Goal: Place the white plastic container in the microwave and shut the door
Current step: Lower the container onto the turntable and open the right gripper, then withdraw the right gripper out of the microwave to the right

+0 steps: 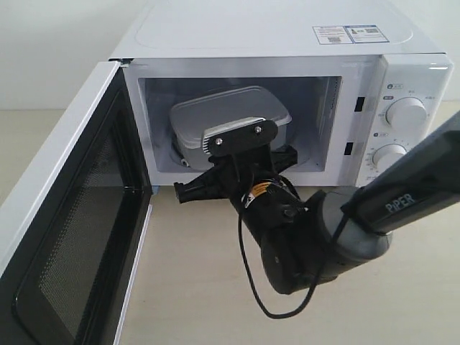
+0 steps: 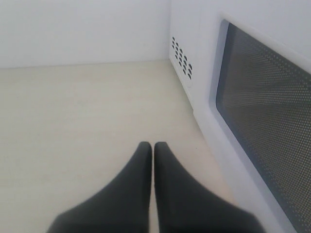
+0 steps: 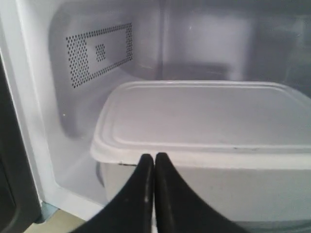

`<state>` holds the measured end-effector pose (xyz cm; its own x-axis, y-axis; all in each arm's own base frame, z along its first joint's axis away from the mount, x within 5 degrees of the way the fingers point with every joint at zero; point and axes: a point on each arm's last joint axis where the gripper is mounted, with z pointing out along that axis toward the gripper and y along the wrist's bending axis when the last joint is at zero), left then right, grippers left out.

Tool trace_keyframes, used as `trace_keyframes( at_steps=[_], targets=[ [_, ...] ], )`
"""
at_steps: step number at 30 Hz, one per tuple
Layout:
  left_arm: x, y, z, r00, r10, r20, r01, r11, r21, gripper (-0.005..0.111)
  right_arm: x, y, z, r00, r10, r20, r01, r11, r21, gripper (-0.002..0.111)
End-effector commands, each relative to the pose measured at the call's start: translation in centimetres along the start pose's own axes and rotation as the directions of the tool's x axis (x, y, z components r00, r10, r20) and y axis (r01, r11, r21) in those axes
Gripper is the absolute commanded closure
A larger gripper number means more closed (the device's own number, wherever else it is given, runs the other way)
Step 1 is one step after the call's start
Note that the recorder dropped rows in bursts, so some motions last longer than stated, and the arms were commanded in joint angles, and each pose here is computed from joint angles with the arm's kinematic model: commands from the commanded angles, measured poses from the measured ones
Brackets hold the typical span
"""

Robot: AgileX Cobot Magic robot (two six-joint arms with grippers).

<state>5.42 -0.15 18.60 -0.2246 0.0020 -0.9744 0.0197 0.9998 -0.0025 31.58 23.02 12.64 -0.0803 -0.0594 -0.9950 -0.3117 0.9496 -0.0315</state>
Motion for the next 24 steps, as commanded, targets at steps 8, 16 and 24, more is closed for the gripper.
trace_keyframes(
  at_steps=[8, 16, 24],
  targets=[
    [0.1, 0.0, 0.0, 1.0, 0.006, -0.001, -0.006, 1.0, -0.003, 0.103, 0.9, -1.6, 4.3, 0.998, -0.011, -0.064, 0.017, 0.996, 0.085, 0.108],
    [0.1, 0.0, 0.0, 1.0, 0.006, -0.001, -0.006, 1.0, -0.003, 0.103, 0.1, -2.2, 5.1, 0.998, 0.007, -0.061, -0.001, 0.996, 0.093, 0.108],
    [0.1, 0.0, 0.0, 1.0, 0.006, -0.001, -0.006, 1.0, -0.003, 0.103, -1.0, -1.7, 2.6, 0.992, 0.017, -0.125, -0.01, 0.998, 0.055, 0.108]
  ],
)
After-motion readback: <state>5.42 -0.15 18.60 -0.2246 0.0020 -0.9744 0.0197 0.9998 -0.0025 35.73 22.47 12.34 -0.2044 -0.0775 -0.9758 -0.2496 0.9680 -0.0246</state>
